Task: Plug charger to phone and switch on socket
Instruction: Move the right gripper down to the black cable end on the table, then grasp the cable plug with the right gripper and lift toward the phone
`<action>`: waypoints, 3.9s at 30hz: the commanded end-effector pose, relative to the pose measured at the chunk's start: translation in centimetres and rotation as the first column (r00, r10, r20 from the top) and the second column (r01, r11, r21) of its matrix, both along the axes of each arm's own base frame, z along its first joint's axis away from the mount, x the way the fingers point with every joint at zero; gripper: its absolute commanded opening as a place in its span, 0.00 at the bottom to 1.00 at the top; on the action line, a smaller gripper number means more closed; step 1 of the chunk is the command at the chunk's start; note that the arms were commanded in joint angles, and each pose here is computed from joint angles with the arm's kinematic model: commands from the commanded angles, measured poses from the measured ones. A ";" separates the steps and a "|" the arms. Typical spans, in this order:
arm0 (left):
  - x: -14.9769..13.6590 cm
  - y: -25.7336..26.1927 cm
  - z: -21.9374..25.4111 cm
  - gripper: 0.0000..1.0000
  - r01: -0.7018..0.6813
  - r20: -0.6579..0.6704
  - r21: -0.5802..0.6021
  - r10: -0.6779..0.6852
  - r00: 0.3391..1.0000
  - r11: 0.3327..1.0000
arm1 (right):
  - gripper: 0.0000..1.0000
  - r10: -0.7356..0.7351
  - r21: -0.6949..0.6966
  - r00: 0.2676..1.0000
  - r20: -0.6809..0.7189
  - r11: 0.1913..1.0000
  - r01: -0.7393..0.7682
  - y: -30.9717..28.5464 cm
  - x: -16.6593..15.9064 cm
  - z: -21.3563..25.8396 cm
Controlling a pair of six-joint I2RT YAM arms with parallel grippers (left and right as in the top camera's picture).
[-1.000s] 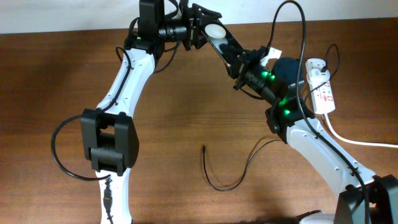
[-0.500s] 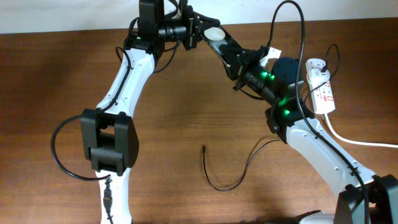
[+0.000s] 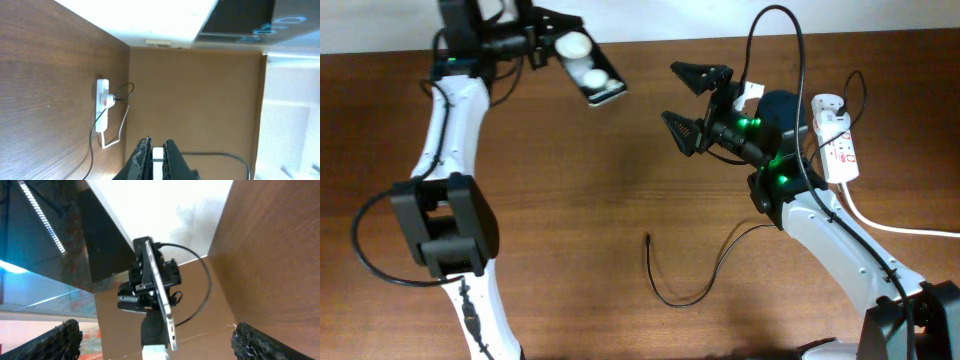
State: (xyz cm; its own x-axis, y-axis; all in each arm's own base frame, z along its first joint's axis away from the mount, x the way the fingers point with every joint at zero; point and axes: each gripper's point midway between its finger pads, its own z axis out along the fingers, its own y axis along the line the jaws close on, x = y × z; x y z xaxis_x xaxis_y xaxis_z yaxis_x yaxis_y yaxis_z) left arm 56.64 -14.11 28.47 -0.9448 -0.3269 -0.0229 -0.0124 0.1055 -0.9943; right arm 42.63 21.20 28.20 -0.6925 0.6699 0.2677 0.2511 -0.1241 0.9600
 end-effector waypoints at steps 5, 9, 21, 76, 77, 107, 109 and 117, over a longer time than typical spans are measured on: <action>-4.6 3.0 4.0 0.00 0.232 0.355 0.019 -0.224 0.908 0.972 | 0.99 0.327 -0.365 0.872 0.365 0.912 -0.190 2.2 -3.3 0.2; -4.6 3.0 4.0 0.00 0.226 0.476 0.068 -0.230 0.849 0.972 | 0.99 0.537 -0.504 0.777 0.328 0.796 -0.337 3.1 -6.6 -3.5; -4.5 3.0 3.9 0.00 0.202 0.615 0.129 -0.238 0.752 0.971 | 0.99 0.508 -0.854 0.798 -0.325 0.205 -0.478 0.6 -15.1 -19.1; -4.0 3.7 3.7 0.00 0.169 0.605 0.133 -0.215 0.767 0.977 | 0.04 0.220 -0.783 0.757 -0.615 -0.061 -0.619 5.0 -16.5 -28.7; -4.0 3.7 3.7 0.00 0.168 0.605 0.133 -0.215 0.767 0.977 | 0.04 0.221 -0.784 0.758 -0.613 -0.059 -0.617 5.1 -16.4 -28.7; -4.7 2.2 2.3 0.00 0.211 0.304 0.020 -0.207 0.930 0.977 | 0.04 0.766 -0.492 0.374 0.523 0.629 -0.602 14.1 -7.5 -3.6; -4.8 2.2 2.4 0.00 0.217 0.305 0.017 -0.212 0.929 0.976 | 0.04 0.762 -0.491 0.384 0.521 0.636 -0.595 13.8 -7.2 -3.6; -4.3 3.3 2.2 0.00 0.183 0.283 0.017 -0.180 0.942 0.983 | 0.04 0.759 -0.483 0.442 0.478 0.648 -0.589 12.9 -6.1 -4.5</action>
State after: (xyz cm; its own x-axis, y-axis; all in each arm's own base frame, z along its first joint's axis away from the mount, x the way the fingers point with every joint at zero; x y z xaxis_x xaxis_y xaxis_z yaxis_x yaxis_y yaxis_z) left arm 53.09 -11.15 28.42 -0.9461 -0.1555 -0.2840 0.2743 0.0811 -0.9582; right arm 36.17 34.20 22.72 -0.8959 -0.1280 -0.4255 -0.4336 0.0429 0.9001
